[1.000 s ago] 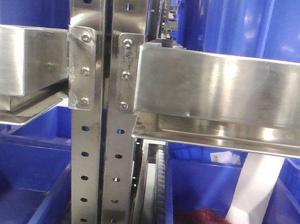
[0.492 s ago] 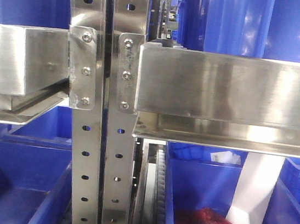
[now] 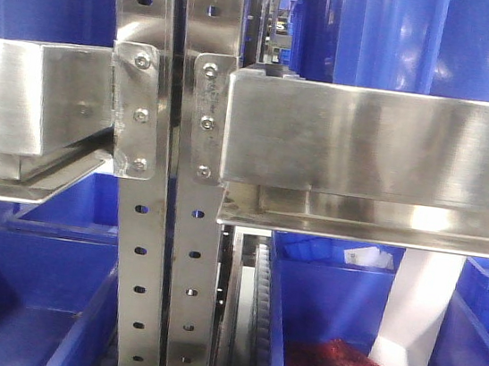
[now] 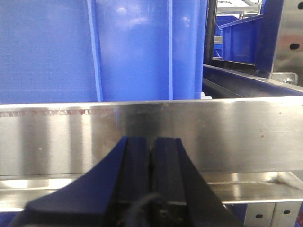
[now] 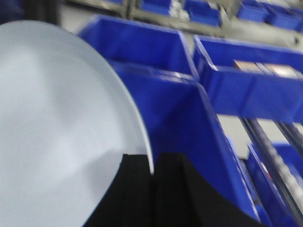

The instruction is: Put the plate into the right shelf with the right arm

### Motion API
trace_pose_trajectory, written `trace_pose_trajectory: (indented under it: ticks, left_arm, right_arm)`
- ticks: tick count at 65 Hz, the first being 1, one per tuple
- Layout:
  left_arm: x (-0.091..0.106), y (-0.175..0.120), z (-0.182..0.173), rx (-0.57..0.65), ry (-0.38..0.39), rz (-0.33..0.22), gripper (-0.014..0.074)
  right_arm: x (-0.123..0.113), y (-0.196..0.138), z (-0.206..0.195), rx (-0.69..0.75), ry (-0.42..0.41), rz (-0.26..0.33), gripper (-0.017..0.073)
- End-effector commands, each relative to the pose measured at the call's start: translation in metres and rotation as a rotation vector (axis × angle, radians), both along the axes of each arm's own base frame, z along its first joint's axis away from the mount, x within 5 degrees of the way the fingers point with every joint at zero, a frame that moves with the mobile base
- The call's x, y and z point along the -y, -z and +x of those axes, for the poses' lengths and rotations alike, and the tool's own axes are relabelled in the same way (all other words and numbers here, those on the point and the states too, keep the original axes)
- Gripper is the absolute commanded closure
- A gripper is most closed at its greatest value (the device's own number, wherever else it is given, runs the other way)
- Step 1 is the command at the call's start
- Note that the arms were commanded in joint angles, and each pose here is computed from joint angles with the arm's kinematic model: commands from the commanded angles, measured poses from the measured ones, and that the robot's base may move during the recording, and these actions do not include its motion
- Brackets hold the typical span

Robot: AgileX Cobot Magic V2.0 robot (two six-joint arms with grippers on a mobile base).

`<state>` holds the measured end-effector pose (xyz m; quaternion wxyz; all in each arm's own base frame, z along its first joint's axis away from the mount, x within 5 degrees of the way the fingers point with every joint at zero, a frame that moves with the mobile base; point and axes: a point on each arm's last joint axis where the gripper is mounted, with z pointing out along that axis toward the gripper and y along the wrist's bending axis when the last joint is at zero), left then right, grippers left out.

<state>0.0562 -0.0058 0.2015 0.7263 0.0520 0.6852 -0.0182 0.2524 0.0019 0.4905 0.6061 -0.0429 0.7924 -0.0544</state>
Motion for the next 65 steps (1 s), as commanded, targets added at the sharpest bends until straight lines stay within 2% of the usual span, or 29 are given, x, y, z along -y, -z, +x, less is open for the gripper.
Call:
trace_pose_trajectory:
  ticks: [1, 22, 27, 33, 42, 45, 57, 65]
  left_arm:
    - [-0.002, -0.005, -0.001, 0.082, -0.014, -0.014, 0.0640]
    - [-0.002, -0.005, -0.001, 0.082, -0.014, -0.014, 0.0640]
    - [-0.002, -0.005, -0.001, 0.082, -0.014, -0.014, 0.0640]
    - [-0.002, -0.005, -0.001, 0.082, -0.014, -0.014, 0.0640]
    - [-0.002, -0.005, -0.001, 0.082, -0.014, -0.014, 0.0640]
    - [-0.002, -0.005, -0.001, 0.082, -0.014, -0.014, 0.0640]
    - [-0.002, -0.005, -0.001, 0.082, -0.014, -0.014, 0.0640]
    - [-0.002, -0.005, -0.001, 0.082, -0.014, -0.014, 0.0640]
  right_arm:
    - [0.009, -0.014, 0.009, 0.116, 0.031, -0.008, 0.0505]
    - [0.009, 0.029, 0.066, -0.007, 0.028, -0.010, 0.0502]
    - [0.010, 0.034, 0.071, -0.031, 0.028, -0.010, 0.0468]
    - [0.010, 0.037, 0.073, -0.044, 0.029, -0.010, 0.0334]
    - [0.010, 0.037, 0.072, -0.043, 0.030, -0.008, -0.0001]
    - [0.010, 0.035, 0.071, -0.041, 0.030, -0.007, -0.0078]
    - [0.009, 0.024, 0.056, -0.022, 0.027, 0.015, -0.0060]
    - [0.006, 0.006, 0.032, 0.030, 0.009, 0.078, -0.0047]
